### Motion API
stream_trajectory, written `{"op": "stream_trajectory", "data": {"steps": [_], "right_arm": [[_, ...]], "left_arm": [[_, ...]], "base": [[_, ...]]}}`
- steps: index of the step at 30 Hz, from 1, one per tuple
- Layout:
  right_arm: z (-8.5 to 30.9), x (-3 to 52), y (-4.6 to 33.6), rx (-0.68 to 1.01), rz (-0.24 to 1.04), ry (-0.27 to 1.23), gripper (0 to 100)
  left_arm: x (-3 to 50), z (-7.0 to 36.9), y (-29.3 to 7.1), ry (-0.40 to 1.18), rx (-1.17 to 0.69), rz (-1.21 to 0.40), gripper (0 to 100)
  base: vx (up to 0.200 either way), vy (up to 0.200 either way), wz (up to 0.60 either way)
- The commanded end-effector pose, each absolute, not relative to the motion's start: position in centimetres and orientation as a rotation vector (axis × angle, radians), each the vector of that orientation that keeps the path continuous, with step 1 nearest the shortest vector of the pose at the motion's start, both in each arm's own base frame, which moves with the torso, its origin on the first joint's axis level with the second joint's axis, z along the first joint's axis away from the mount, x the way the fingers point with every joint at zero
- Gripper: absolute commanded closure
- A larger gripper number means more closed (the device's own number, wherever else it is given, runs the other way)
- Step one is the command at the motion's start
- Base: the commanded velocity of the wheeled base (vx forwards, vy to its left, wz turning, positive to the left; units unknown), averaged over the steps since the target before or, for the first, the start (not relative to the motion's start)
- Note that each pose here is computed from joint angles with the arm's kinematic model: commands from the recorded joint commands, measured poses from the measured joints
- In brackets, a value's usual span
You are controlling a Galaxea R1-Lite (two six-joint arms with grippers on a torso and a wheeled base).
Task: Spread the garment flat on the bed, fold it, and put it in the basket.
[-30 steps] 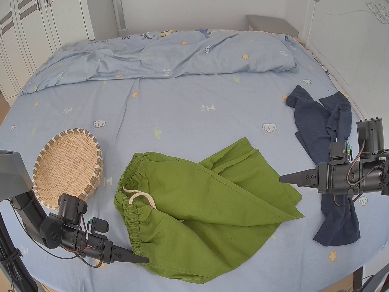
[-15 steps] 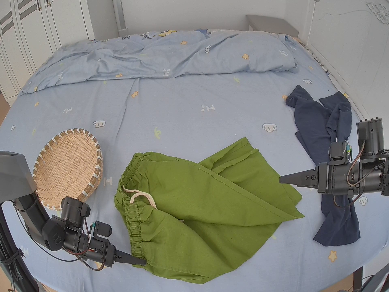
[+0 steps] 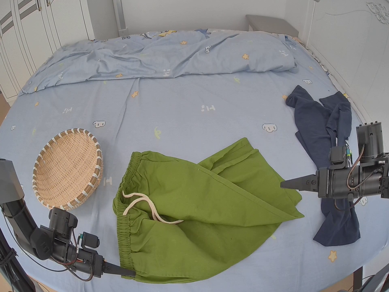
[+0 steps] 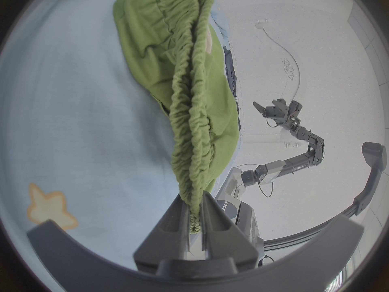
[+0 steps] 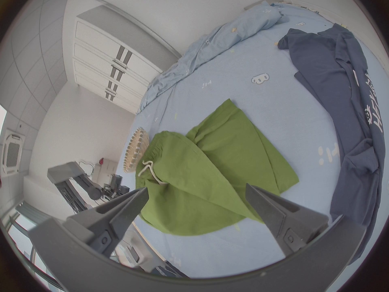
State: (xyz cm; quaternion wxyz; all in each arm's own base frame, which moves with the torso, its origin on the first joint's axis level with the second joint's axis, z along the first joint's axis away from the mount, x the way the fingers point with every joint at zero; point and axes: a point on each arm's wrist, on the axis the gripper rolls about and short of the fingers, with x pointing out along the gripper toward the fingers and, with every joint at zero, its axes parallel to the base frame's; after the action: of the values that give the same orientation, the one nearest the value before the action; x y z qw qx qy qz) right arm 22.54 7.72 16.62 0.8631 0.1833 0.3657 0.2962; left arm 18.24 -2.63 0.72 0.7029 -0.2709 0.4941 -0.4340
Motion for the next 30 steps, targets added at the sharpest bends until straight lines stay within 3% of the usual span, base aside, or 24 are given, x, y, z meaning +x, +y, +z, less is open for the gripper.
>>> {"op": "stream_trajectory", "data": {"steps": [1, 7, 16, 30], "right_arm": [[14.9, 21.8, 7.1, 0.33, 0.609, 0.812, 0], [12.3, 20.7, 5.5, 0.112, 0.533, 0.831, 0], [11.3, 19.6, 6.0, 0.07, 0.554, 0.869, 0], [9.3, 22.3, 8.4, 0.021, 0.633, 0.775, 0]], "left_arm": [[16.5, 1.7, -1.3, 1.063, -0.637, -0.899, 100], [15.2, 1.8, -0.8, 1.123, -0.686, -0.847, 100], [14.0, 2.9, 0.3, 1.113, -0.726, -0.769, 100], [13.6, 2.6, 1.0, 1.145, -0.618, -0.704, 100]], "base": [[0.0, 0.0, 0.0], [0.0, 0.0, 0.0], [0.0, 0.0, 0.0], [0.0, 0.0, 0.0]]}}
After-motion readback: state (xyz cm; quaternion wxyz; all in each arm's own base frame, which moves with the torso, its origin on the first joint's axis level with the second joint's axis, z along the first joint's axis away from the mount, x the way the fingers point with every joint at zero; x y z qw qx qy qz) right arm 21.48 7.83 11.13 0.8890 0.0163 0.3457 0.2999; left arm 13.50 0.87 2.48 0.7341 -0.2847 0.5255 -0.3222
